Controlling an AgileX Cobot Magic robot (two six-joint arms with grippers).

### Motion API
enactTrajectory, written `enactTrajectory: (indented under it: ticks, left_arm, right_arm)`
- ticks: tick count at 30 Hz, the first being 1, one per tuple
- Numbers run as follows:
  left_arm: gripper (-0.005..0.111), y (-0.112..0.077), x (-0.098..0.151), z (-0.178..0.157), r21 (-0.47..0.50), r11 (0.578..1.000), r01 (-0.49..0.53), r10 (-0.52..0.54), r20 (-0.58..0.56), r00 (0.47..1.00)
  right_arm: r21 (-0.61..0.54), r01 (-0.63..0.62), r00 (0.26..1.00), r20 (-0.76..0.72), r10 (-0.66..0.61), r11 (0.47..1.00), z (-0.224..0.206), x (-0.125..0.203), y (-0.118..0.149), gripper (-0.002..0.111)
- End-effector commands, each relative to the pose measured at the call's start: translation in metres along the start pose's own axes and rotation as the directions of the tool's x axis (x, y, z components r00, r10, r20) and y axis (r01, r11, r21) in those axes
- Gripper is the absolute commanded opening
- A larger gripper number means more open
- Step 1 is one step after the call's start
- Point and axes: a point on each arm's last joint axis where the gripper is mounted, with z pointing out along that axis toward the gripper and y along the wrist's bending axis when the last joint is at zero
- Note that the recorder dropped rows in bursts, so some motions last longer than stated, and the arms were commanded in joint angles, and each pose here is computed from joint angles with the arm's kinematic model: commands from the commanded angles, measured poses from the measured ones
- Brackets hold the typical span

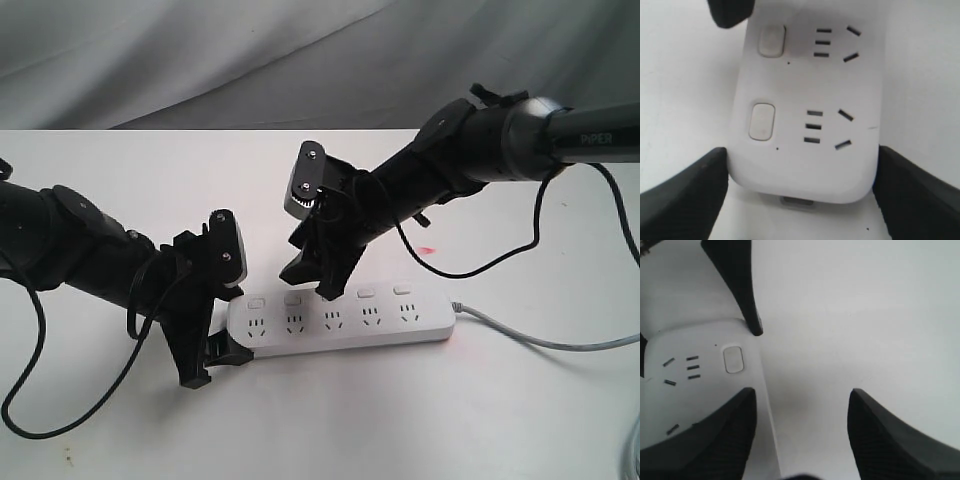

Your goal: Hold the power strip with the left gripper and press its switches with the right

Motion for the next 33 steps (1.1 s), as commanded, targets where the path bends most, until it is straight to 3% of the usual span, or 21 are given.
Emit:
enactTrajectory:
  ticks: [1,33]
  left_arm:
    - [0.056,0.002,0.000,0.000,-0.013,1.000,-0.002,0.002,-0.003,1.000]
    - [0.056,0.002,0.000,0.000,-0.013,1.000,-0.002,0.002,-0.003,1.000]
  right_arm:
    - [-0.016,-0.003,1.000,0.002,0.003,1.000,-0.003,0.000,0.001,0.051]
    - [0.002,-0.032,0.998,-0.048,0.032,1.000,0.018,0.016,0.008,0.051]
